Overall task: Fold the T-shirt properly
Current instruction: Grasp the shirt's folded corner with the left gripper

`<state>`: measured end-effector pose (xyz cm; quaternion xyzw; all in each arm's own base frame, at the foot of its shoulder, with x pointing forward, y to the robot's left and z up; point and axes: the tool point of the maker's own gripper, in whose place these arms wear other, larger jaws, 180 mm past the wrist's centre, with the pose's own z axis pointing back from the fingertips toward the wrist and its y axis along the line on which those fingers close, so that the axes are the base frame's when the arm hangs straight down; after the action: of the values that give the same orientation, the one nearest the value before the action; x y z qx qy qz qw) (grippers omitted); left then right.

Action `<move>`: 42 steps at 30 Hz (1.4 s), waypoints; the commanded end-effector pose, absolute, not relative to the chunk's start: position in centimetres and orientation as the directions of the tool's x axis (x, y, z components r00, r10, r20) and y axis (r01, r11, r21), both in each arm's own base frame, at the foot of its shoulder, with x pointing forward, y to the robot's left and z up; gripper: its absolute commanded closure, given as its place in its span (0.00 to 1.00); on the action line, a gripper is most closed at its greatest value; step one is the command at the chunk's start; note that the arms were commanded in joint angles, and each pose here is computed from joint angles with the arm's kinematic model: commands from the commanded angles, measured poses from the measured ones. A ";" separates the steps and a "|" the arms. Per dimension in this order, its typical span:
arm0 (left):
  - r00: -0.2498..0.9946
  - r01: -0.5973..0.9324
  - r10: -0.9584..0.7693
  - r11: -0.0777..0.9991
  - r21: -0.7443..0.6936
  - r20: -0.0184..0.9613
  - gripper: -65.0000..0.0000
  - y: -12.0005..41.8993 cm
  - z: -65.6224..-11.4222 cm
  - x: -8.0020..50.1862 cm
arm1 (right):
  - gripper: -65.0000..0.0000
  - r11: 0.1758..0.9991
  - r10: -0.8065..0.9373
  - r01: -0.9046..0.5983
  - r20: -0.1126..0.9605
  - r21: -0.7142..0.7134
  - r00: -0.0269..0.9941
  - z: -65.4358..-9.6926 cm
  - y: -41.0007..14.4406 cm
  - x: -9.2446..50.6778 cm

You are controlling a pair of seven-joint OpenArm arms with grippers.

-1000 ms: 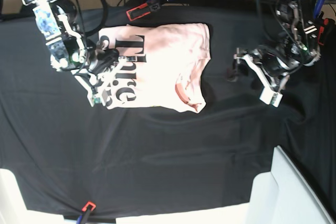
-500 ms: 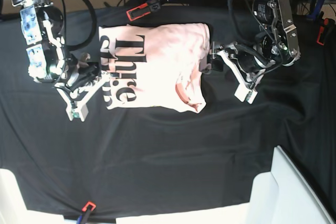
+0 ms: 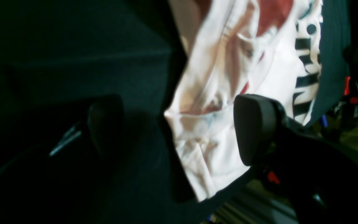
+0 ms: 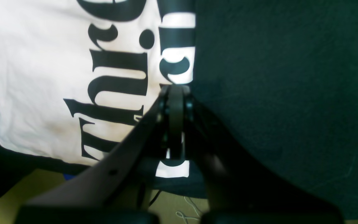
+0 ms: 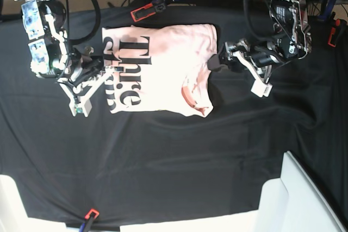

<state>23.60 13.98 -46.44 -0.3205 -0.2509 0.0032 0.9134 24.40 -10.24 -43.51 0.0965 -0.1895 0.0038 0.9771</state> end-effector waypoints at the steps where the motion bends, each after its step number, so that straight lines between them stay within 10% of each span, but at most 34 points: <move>1: 0.851 0.183 0.176 0.785 -0.593 0.495 0.17 13.8 -45.4 24.7 | 1.00 0.980 -0.029 -0.055 0.412 0.191 0.911 -42.5 -10.2 25.5; 42: 0.902 0.192 0.167 0.671 -0.716 0.398 0.18 2.9 -46.6 26.5 | 1.00 0.979 -0.034 -0.048 0.394 0.196 0.918 -43.0 -10.1 24.6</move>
<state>25.78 2.88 -47.13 -0.4050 -0.2108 -0.0055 0.8897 23.73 -10.09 -43.87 0.0984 -0.1833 0.0018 0.9781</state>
